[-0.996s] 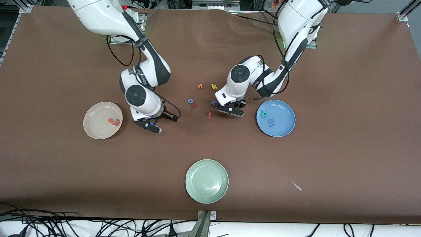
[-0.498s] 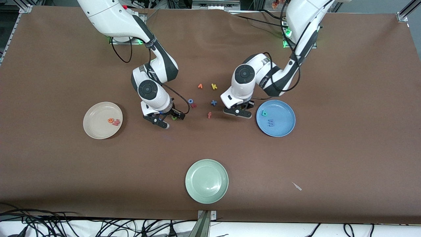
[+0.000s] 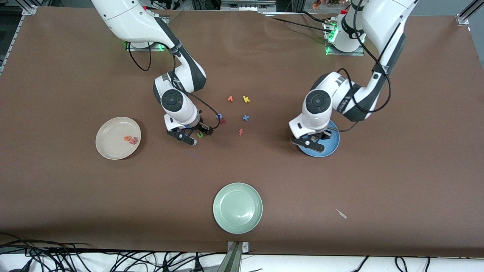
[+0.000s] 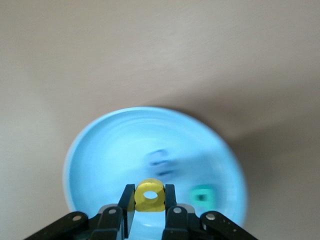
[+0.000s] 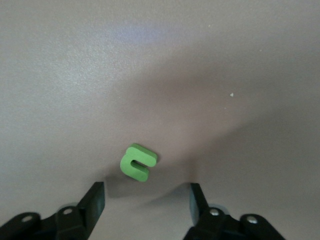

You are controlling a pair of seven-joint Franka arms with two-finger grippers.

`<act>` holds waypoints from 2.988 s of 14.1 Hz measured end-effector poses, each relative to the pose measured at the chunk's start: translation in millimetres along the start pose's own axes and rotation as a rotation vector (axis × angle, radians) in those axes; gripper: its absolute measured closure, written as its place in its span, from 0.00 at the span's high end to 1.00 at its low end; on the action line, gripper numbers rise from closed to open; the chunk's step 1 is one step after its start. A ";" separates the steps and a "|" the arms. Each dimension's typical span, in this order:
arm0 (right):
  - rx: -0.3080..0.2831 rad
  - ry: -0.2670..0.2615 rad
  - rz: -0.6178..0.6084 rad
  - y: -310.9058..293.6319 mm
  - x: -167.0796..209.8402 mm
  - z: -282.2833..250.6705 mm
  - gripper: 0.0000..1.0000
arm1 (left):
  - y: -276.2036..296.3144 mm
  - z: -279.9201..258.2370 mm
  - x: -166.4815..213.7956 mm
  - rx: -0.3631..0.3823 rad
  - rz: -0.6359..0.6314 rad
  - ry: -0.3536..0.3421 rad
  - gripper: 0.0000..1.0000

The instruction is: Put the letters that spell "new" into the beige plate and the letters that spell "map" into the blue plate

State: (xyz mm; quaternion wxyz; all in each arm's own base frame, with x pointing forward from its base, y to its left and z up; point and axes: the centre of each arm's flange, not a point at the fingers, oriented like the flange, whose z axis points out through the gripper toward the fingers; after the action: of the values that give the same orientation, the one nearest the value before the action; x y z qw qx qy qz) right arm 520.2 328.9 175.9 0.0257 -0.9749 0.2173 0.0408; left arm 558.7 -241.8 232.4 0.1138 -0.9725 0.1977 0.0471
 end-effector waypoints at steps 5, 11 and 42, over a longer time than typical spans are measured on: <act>0.003 0.002 0.000 0.7 0.9 1.2 0.73 | -9.8 27.5 -15.7 0.004 0.022 -0.057 0.60; 0.011 0.010 0.006 1.9 4.8 0.0 0.68 | -21.5 -27.0 -3.7 0.020 -0.013 -0.009 1.00; 0.032 0.025 0.013 0.3 11.2 -3.2 0.19 | -242.0 -314.6 -135.2 -0.210 -0.317 0.051 1.00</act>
State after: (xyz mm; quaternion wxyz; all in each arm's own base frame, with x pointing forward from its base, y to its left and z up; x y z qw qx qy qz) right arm 530.4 323.7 178.1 0.0384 -0.9734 0.2245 0.0255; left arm 545.0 -49.9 605.0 0.0127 -0.9989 0.0389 0.0240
